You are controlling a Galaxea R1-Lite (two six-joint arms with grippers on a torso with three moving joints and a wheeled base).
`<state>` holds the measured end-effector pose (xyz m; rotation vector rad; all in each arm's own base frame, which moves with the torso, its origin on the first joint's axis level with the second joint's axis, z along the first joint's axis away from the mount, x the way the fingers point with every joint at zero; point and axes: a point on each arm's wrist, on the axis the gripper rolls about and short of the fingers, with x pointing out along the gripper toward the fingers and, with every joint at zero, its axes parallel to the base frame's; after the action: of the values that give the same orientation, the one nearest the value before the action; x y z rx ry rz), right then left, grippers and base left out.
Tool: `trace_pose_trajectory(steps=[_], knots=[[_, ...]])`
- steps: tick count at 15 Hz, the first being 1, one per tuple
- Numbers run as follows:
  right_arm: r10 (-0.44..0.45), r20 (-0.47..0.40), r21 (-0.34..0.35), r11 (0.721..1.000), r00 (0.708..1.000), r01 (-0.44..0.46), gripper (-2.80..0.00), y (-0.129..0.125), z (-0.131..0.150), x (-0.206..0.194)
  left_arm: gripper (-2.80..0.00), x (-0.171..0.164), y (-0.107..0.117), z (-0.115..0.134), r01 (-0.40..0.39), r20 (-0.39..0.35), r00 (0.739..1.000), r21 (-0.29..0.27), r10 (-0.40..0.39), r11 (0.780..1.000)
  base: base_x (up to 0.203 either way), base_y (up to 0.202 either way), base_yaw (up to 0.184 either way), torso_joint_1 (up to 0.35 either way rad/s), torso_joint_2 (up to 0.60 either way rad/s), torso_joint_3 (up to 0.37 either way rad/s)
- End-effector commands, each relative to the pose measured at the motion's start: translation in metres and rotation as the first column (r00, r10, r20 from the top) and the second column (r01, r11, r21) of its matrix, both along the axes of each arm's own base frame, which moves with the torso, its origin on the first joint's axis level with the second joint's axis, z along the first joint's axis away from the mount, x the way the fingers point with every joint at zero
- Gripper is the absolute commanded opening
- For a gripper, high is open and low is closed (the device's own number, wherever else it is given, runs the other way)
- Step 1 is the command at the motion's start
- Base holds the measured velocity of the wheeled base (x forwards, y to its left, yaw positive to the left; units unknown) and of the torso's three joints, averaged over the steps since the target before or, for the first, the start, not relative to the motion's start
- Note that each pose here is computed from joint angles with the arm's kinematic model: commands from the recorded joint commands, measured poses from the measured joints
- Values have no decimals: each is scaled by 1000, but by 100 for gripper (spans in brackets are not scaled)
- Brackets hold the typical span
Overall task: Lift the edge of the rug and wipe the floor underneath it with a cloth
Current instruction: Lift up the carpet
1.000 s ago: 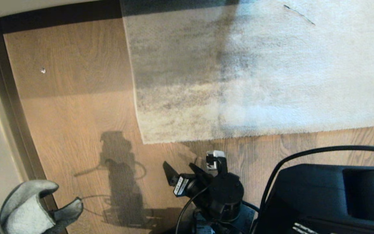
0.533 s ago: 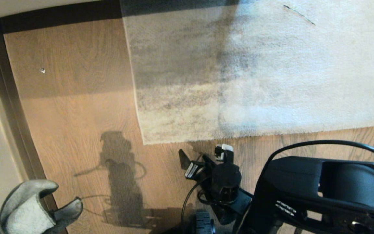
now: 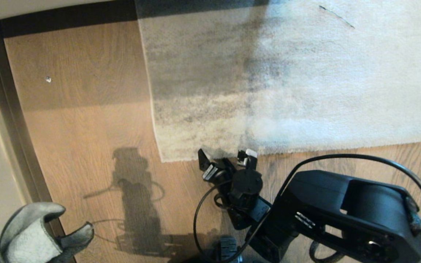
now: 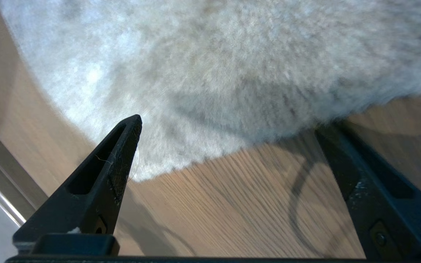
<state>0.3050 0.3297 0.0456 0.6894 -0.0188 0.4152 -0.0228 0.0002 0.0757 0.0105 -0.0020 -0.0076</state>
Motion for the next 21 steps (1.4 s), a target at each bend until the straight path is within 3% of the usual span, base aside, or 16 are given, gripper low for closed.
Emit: trace_pose_trajectory(steps=[1,8,14,21], knots=[[8,25,48,999,1000,-10,0,4,-3,2,-280,0,0,0,0,1,1000,0,0,1000,0,0,0,0,0,0],[43,-77,126,992,996,-33,0,2,-16,-1,-280,0,0,0,0,1,1000,0,0,1000,0,0,0,0,0,0],[-27,-35,166,986,999,32,0,0,-13,12,-280,0,0,0,0,1,1000,0,0,1000,0,0,0,0,0,0],[-68,57,189,980,996,56,0,1,14,26,-280,0,0,0,0,1,1000,0,0,1000,0,0,0,0,0,0]])
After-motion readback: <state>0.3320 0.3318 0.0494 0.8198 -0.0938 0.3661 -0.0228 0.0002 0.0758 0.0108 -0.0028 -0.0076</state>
